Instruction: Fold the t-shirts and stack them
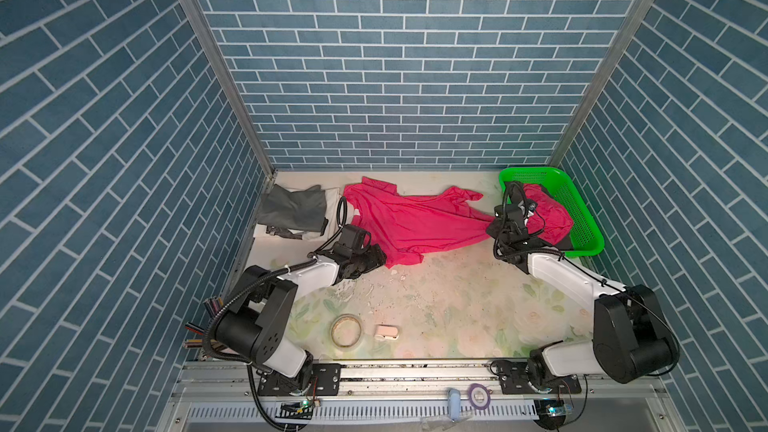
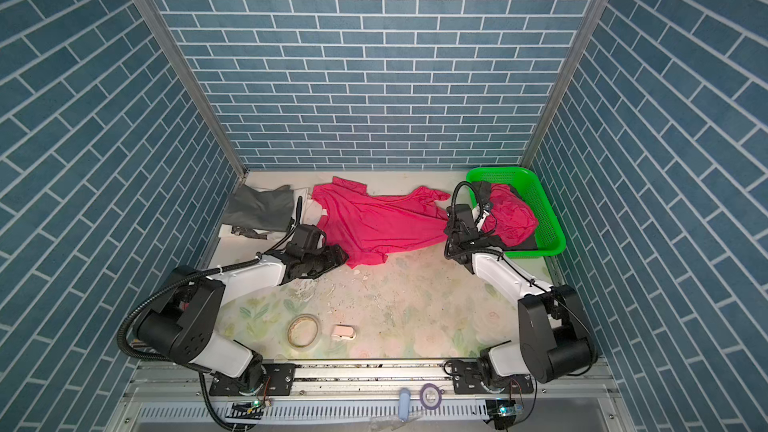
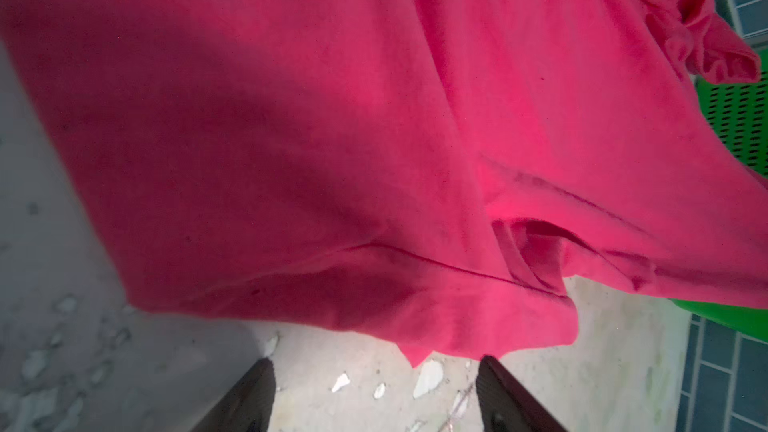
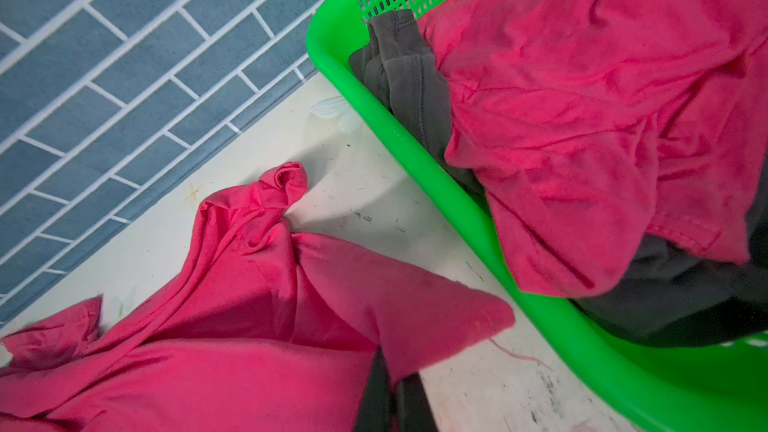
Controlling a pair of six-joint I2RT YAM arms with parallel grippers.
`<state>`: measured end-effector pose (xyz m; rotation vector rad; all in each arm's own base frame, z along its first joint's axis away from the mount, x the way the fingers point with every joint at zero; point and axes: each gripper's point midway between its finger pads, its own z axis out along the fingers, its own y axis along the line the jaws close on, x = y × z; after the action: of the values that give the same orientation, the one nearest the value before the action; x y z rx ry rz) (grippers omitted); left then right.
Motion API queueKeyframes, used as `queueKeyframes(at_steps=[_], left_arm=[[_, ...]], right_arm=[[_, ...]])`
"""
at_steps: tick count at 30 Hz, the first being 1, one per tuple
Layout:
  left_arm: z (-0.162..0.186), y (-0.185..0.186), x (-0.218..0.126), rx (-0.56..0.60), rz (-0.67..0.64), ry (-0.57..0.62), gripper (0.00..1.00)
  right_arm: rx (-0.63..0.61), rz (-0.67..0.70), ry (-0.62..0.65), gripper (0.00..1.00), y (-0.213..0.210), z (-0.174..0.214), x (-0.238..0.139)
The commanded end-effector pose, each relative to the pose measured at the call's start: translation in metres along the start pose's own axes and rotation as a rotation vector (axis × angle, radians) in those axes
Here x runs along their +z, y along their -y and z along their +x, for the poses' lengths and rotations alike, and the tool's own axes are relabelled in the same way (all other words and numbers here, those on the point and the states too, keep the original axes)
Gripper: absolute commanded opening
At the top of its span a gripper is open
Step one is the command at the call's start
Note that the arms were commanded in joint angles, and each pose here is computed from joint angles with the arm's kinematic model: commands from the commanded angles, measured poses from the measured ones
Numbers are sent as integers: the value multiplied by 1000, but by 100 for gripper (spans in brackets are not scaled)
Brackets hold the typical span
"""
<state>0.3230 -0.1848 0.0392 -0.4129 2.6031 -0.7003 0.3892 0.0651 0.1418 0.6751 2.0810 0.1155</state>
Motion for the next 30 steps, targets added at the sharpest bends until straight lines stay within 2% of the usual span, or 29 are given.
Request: queueKeyframes(at_steps=[1,5,7,8,9,14,19,24,27,30], left_arm=[[-6,-14,9,52,-95,13,61],[-15,-25,13,101,-160,49,36],[-21,-29,14,132,-187,59,14],[-24,-29,15,140,-188,60,5],[-28,-28,14,148,-190,70,0],[-51,-21,-8,130,-158,128,0],[-81,-30,-63,-4,-50,209,0],[-98,-34,-114,-42,-8,267,0],[-94,-35,-119,-50,8,248,0],[-79,-44,-105,-59,4,192,0]], right_arm=[[-41,18,46,2,-1,-19,-8],[-53,-15,51,2,-6,-21,-11],[-70,-35,39,2,-11,-19,-10],[-78,-39,30,2,-12,-17,-9],[-85,-41,18,2,-12,-13,-7],[-115,-54,-59,2,-10,9,-1],[-162,-33,-116,2,7,29,-4],[-181,-87,-235,7,16,66,-15],[-207,-92,-303,10,24,95,-19],[-238,-96,-367,16,29,119,-18]])
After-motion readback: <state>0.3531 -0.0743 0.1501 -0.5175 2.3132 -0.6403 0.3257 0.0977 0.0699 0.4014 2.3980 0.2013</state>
